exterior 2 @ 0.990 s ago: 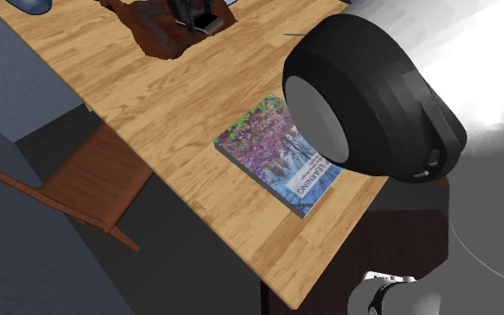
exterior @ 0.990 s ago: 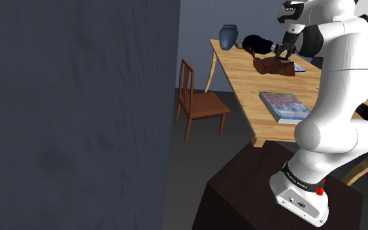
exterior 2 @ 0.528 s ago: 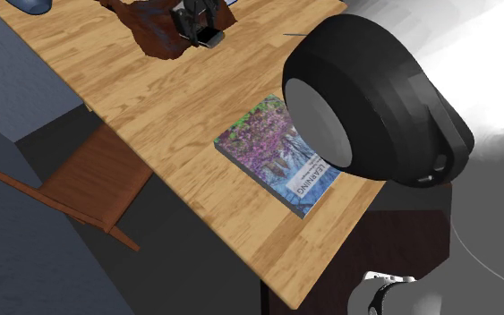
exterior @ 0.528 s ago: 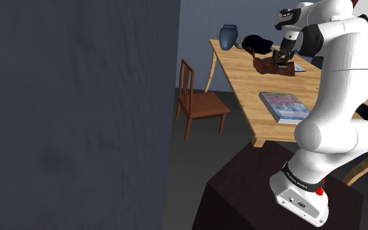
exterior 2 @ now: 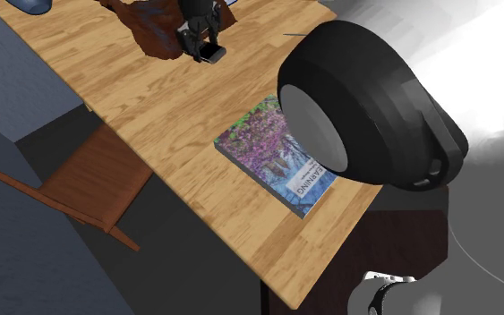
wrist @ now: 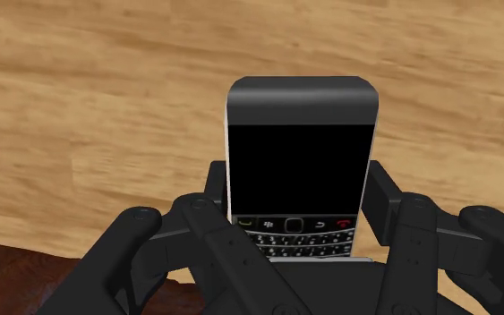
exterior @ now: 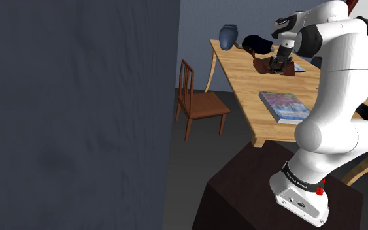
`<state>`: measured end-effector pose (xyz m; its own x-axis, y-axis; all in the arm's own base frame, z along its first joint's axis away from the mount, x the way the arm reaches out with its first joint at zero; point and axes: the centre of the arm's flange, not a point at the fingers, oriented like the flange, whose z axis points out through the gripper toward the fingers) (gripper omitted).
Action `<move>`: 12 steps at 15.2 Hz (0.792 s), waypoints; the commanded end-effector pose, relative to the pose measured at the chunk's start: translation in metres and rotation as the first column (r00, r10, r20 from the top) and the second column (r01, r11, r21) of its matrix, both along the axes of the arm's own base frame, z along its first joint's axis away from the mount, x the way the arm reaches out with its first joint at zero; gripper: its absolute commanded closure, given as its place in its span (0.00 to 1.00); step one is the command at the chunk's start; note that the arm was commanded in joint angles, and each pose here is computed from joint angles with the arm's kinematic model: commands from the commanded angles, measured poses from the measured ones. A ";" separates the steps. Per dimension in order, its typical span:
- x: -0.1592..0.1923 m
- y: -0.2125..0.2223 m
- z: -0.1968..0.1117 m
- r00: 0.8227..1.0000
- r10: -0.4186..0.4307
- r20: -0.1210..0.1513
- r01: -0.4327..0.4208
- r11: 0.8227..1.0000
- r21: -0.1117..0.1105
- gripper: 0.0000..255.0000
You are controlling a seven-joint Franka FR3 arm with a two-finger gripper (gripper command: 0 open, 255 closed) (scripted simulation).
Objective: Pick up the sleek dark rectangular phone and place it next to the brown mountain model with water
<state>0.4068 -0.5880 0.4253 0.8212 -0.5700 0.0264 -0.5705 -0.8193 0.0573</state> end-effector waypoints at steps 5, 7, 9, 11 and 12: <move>0.000 0.000 -0.032 1.000 0.000 0.000 0.000 1.000 -0.001 1.00; 0.000 0.000 -0.042 1.000 0.000 0.000 0.000 1.000 -0.001 1.00; 0.000 0.000 -0.053 1.000 0.000 0.000 0.000 1.000 -0.001 1.00; 0.000 0.000 -0.064 1.000 0.000 0.000 0.000 1.000 -0.001 1.00; 0.000 0.000 -0.069 1.000 0.000 0.000 0.000 1.000 -0.001 1.00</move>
<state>0.4072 -0.5884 0.3617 0.8213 -0.5699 0.0266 -0.5704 -0.8194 0.0572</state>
